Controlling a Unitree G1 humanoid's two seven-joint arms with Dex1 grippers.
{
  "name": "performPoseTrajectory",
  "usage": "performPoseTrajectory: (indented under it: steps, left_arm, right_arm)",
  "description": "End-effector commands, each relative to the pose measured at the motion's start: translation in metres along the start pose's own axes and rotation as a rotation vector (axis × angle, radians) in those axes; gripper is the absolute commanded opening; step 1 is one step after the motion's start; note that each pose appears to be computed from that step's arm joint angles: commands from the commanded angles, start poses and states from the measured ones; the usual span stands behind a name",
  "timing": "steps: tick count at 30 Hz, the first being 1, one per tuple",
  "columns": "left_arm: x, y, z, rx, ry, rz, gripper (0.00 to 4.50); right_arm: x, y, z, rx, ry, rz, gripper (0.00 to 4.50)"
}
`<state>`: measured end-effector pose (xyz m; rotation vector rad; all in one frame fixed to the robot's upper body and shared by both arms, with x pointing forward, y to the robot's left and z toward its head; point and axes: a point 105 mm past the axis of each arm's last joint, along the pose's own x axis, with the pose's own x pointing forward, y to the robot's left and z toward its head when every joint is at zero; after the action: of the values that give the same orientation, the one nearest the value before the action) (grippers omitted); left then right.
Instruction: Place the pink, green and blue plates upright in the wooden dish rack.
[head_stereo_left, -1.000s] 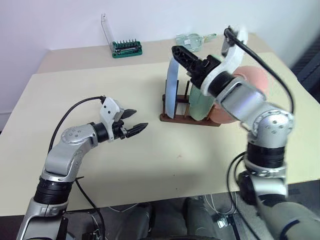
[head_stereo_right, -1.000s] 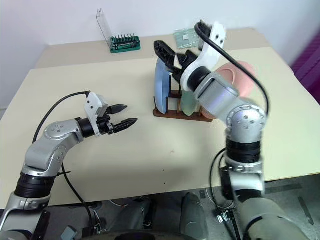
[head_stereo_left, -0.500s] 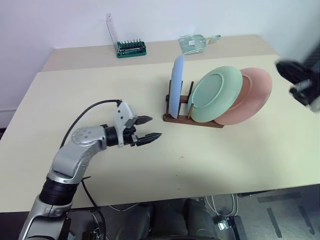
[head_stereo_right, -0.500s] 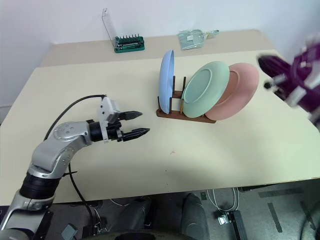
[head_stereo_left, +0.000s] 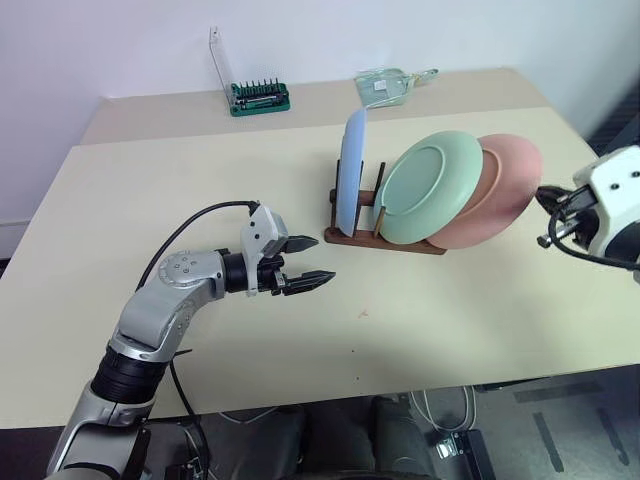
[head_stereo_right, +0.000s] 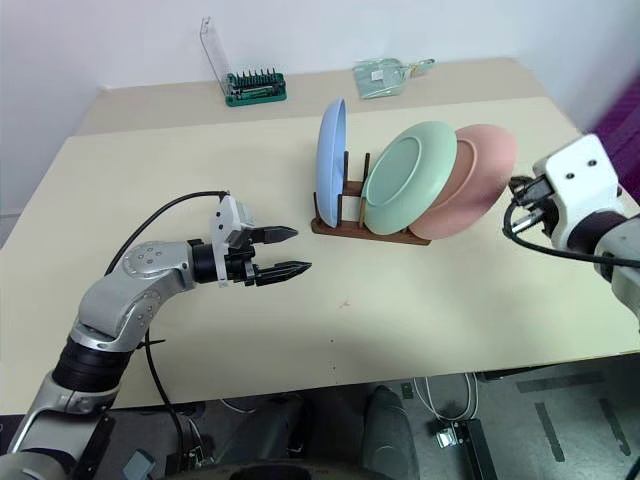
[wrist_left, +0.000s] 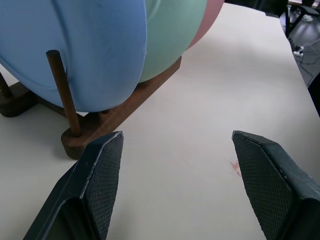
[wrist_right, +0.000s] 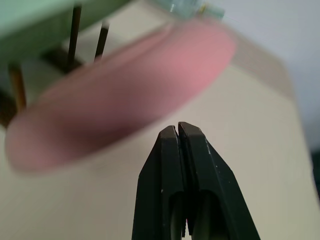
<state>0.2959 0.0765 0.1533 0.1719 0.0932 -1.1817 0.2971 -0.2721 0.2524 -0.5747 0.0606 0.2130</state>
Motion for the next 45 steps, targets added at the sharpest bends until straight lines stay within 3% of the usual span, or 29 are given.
performPoseTrajectory:
  steps: [1, 7, 12, 20, 23, 24, 27, 30, 36, 45]
  left_arm:
    - [-0.002, -0.001, 0.01, 0.038, -0.031, 0.007, 3.6]
    - [-0.001, -0.002, 0.01, 0.034, -0.036, 0.003, 3.6]
    - [0.001, -0.002, 0.01, 0.035, -0.037, 0.0, 3.6]
    - [0.001, -0.001, 0.01, 0.037, -0.037, 0.0, 3.6]
    - [0.001, 0.0, 0.01, 0.038, -0.034, 0.001, 3.6]
    - [0.001, 0.0, 0.01, 0.037, -0.034, 0.001, 3.6]
    - [0.001, 0.0, 0.009, 0.038, -0.033, -0.002, 3.6]
    - [0.002, 0.001, 0.009, 0.038, -0.034, -0.002, 3.6]
    - [0.003, 0.002, 0.011, 0.042, -0.038, -0.001, 3.6]
    - [0.0, 0.0, 0.01, 0.038, -0.037, 0.006, 3.6]
  right_arm:
    - [-0.002, 0.009, 0.028, -0.043, -0.103, 0.046, 0.02]
    - [-0.005, 0.027, 0.049, -0.071, -0.164, 0.131, 0.02]
    - [-0.007, 0.031, 0.05, -0.084, -0.155, 0.147, 0.02]
    - [-0.023, -0.01, 0.049, -0.184, -0.084, 0.015, 0.02]
    - [-0.037, -0.024, 0.063, -0.175, -0.123, -0.003, 0.02]
    - [-0.041, -0.022, 0.07, -0.135, -0.158, 0.026, 0.02]
    - [-0.05, 0.021, 0.086, -0.042, -0.236, 0.277, 0.02]
    - [-0.04, 0.057, 0.076, -0.002, -0.194, 0.402, 0.02]
    - [-0.016, 0.076, 0.044, -0.037, -0.042, 0.368, 0.02]
    - [0.01, 0.08, 0.03, -0.014, -0.036, 0.336, 0.02]
